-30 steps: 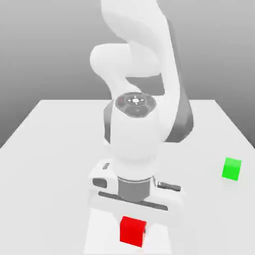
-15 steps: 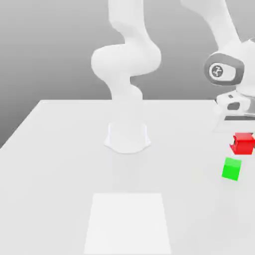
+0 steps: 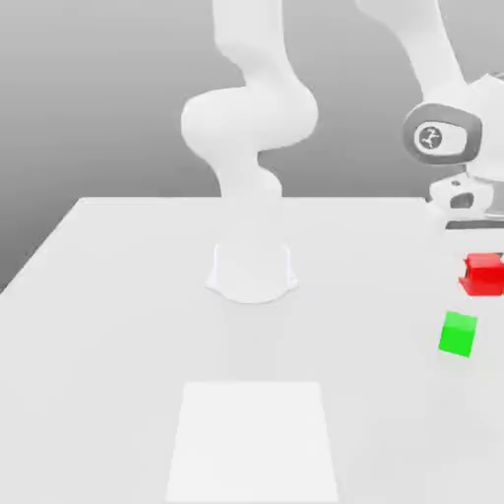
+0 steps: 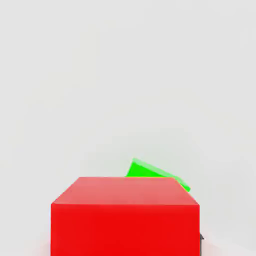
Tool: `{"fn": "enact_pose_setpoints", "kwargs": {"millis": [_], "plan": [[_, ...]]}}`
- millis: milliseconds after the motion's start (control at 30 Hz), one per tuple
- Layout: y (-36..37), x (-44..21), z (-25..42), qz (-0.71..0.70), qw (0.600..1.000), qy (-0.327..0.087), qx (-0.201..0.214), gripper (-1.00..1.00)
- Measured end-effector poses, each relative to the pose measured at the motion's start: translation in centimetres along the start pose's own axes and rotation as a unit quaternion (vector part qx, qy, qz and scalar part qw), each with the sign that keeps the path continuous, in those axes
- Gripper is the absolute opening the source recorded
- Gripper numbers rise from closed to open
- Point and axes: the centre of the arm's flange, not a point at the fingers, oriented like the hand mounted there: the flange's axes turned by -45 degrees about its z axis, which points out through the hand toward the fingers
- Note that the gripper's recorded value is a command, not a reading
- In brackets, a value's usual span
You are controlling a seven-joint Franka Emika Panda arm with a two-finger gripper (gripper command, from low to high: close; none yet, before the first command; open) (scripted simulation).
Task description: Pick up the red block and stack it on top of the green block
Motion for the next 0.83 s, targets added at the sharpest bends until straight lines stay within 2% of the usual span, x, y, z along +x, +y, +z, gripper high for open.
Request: {"fn": "enact_pose_setpoints", "kwargs": {"millis": [433, 800, 833], "plan": [[0.2, 0.0, 2.7, 0.000, 1.000, 0.001, -0.007, -1.00], [1.1, -0.6, 6.4, 0.003, 1.000, -0.017, -0.020, -1.00], [1.1, -0.6, 6.6, 0.003, 1.000, -0.019, -0.021, 1.00]]}}
